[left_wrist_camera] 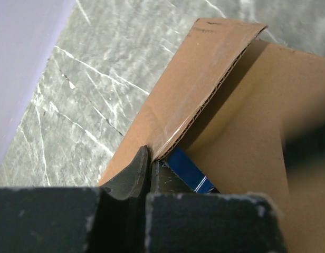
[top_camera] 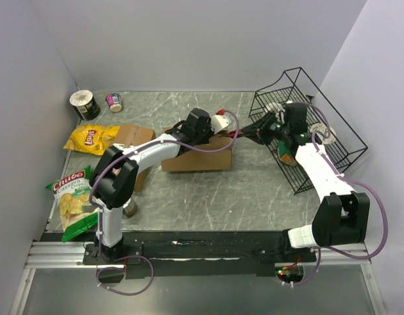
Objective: Unpack the express box
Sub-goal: Cut the express box at the center of the board, then place the knife at the center of the board, then pick up the product from the express box.
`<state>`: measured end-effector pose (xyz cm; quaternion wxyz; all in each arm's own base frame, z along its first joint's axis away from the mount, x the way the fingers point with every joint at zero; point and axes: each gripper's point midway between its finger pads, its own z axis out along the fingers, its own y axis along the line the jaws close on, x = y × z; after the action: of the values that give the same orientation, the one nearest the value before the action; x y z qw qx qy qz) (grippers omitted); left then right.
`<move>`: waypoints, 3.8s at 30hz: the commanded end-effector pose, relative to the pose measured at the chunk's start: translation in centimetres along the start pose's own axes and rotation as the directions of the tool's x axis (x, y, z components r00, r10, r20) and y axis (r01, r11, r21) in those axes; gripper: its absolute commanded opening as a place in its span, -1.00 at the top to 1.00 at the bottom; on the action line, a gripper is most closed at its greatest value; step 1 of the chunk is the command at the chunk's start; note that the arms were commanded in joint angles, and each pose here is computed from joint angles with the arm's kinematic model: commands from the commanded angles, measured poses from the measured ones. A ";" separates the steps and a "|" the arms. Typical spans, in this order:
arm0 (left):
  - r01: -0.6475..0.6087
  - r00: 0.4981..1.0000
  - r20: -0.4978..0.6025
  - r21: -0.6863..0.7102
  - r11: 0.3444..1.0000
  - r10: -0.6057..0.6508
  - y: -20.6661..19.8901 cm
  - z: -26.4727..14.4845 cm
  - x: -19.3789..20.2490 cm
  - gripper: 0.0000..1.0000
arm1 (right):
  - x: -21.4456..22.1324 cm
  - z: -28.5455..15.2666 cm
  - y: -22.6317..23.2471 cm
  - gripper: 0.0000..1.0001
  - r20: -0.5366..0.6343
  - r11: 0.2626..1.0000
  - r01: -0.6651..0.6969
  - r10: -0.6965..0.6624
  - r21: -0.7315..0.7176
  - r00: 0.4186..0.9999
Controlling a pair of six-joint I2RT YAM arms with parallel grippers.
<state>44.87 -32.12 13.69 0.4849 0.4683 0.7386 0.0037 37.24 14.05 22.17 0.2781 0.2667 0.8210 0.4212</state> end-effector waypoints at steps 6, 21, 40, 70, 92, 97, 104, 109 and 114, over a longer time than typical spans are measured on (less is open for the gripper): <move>0.082 0.991 -0.110 0.001 0.997 -0.081 -0.8 2.7 4.0 0.98 | -0.1 -3.4 6.2 1.00 -0.005 0.983 0.148 -0.149 -0.105 0.989; 0.139 0.990 -0.026 0.040 0.989 -0.138 1.2 -3.0 -0.8 0.99 | 4.0 -7.4 11.1 1.00 0.366 0.288 0.911 -0.846 -0.296 0.387; 0.219 0.967 0.095 0.163 0.962 -0.236 3.0 -8.9 -5.1 0.98 | 11.1 -5.6 -0.4 1.00 0.091 0.095 0.962 -0.988 -0.255 0.122; 0.247 0.966 0.019 0.236 0.940 -0.259 2.2 -13.1 -1.0 0.98 | 6.2 -3.5 -9.0 0.99 0.081 -0.553 0.823 -0.821 0.132 -0.565; 0.289 0.951 0.022 0.282 0.915 -0.308 1.2 -12.6 -1.4 0.98 | 7.6 -6.7 10.4 -0.63 0.477 -0.442 0.886 -0.814 -0.141 -0.331; 0.290 0.950 0.029 0.289 0.912 -0.312 1.1 -13.0 -1.7 0.98 | 9.6 -4.2 10.2 -0.19 0.490 -0.495 0.846 -0.798 -0.199 -0.352; 0.294 0.947 0.037 0.289 0.911 -0.318 1.3 -12.6 -2.0 0.98 | 17.3 -0.1 5.7 -0.05 0.522 -0.670 0.649 -0.721 -0.361 -0.455; 0.333 0.928 0.058 0.305 0.892 -0.367 1.4 -12.5 -3.3 0.98 | 22.0 -0.7 -1.6 -0.18 0.550 -0.787 0.426 -0.617 -0.447 -0.563; 0.358 0.911 0.075 0.342 0.869 -0.405 1.0 -13.0 -4.3 0.98 | 22.9 2.0 -4.1 -0.29 0.531 -0.819 0.327 -0.560 -0.472 -0.636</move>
<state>36.40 -26.93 19.94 0.4030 0.4001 0.7992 -0.1968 21.16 27.98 14.32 0.4189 -0.7857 0.3971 0.2223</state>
